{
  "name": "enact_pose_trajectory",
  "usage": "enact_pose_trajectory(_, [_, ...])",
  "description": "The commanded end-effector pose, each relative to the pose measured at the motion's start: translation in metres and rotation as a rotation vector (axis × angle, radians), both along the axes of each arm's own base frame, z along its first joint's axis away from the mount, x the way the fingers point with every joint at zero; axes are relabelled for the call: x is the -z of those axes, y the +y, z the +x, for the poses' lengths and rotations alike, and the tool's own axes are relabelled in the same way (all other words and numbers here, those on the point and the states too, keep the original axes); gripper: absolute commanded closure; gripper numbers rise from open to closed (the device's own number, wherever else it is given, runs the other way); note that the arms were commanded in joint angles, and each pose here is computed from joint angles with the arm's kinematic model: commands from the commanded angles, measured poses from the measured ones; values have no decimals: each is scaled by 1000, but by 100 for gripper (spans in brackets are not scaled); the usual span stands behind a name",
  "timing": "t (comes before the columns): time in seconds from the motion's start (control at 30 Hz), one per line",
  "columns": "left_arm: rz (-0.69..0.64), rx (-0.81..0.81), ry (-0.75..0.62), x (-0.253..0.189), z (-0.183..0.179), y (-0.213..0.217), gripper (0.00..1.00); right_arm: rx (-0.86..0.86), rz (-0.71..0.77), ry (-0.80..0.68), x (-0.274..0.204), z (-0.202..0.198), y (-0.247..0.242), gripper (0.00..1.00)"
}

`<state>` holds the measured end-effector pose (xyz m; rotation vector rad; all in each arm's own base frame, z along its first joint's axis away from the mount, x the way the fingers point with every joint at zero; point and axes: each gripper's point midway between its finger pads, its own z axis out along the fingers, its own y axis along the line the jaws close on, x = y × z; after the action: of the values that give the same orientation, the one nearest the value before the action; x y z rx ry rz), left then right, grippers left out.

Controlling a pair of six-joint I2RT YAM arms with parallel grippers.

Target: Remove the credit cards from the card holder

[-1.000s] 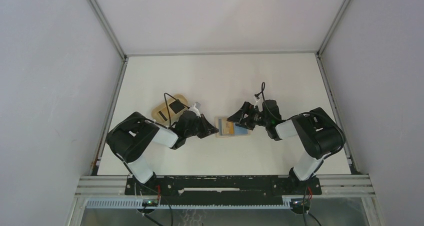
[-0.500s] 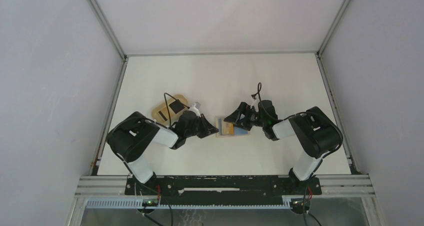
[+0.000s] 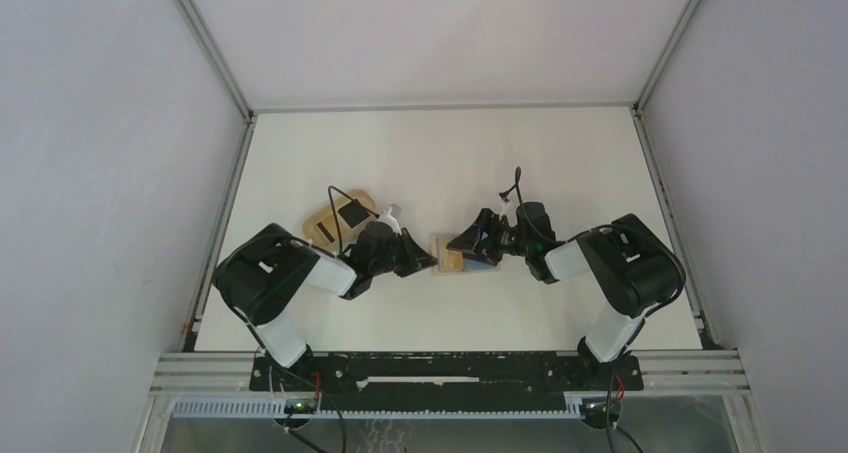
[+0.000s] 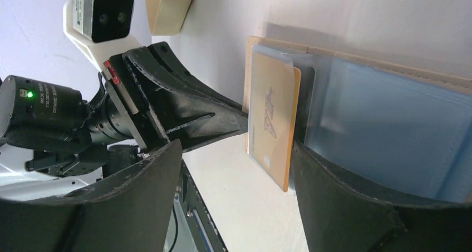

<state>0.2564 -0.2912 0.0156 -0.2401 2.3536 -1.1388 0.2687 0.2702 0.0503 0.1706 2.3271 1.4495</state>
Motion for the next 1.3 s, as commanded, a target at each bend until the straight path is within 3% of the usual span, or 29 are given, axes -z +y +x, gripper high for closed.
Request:
enact_pose_trajectory(0.0, [82,3,70,28,-18,15,100,-51,63,-80,-22,-4,9,24])
enact_pose_trajectory(0.13, [84,3,66,28,-17,15,100,-53,59,-93,-22,-4,9,34])
enact_pose_trajectory(0.27, [78,7,67,27,-17,13,100,-51,71,-73,-16,-3,10,60])
enact_pose_trajectory(0.3, [78,8,65,26,-16,13,100,-51,76,-65,-14,-3,11,62])
enact_pose_trajectory(0.5, [78,10,68,27,-16,13,100,-61,95,-39,-5,-1,17,64])
enact_pose_trajectory(0.77, [78,15,66,27,-16,11,100,-87,93,-28,1,-1,24,51])
enact_pose_trajectory(1.27, [86,18,69,27,-16,12,100,-99,121,-35,-5,2,12,61])
